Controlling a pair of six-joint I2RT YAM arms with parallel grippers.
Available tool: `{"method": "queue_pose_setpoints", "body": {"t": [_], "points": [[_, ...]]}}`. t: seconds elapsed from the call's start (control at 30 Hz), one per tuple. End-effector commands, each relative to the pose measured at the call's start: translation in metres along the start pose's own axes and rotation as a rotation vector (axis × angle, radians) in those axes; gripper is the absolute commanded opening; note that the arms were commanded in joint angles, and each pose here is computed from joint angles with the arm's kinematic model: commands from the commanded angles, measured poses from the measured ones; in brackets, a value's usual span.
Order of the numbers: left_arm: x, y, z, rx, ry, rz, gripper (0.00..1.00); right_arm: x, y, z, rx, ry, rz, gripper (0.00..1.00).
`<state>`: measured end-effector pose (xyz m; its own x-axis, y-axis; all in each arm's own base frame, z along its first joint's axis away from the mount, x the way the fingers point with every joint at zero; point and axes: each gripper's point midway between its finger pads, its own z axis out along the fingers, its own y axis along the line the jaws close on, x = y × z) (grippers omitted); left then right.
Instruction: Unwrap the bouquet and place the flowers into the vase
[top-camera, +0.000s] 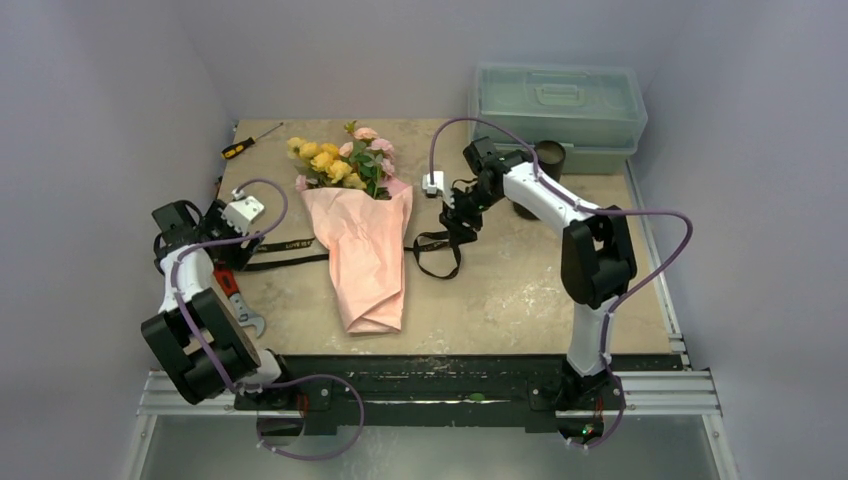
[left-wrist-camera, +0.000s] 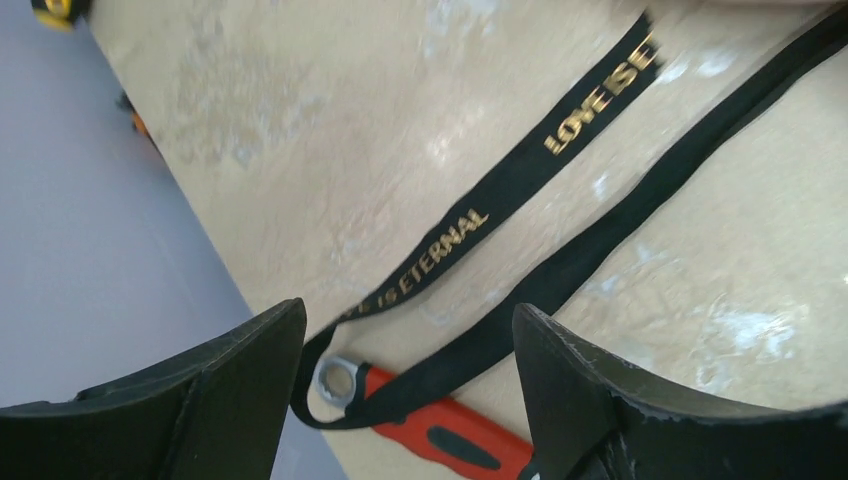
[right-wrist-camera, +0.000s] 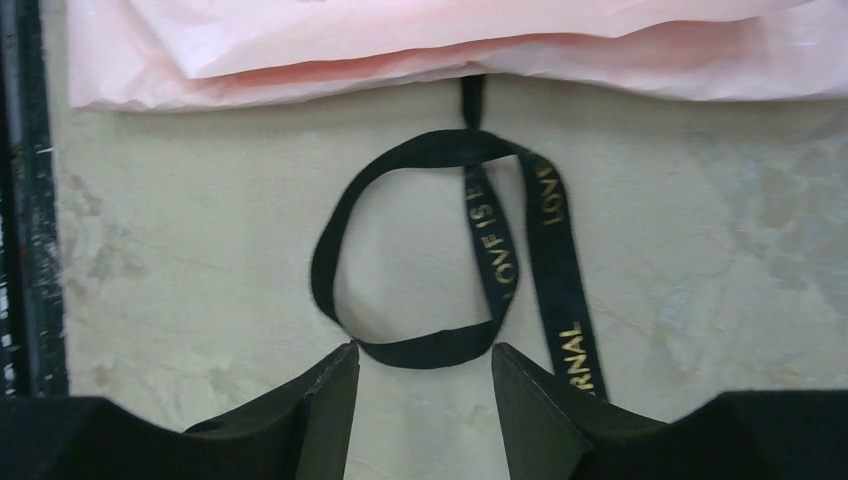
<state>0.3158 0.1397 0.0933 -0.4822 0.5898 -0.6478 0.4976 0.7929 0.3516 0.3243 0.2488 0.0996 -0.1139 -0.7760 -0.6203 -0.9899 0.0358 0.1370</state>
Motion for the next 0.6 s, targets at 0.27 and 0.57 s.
{"method": "queue_pose_setpoints", "body": {"t": [0.27, 0.57], "points": [[-0.125, -0.025, -0.012, 0.095, -0.347, 0.097, 0.76, -0.021, -0.090, 0.026, 0.186, -0.026, 0.000, 0.56], [-0.138, -0.030, -0.011, 0.117, -0.370, 0.070, 0.76, -0.022, -0.083, 0.067, 0.138, 0.001, -0.042, 0.56]]}}
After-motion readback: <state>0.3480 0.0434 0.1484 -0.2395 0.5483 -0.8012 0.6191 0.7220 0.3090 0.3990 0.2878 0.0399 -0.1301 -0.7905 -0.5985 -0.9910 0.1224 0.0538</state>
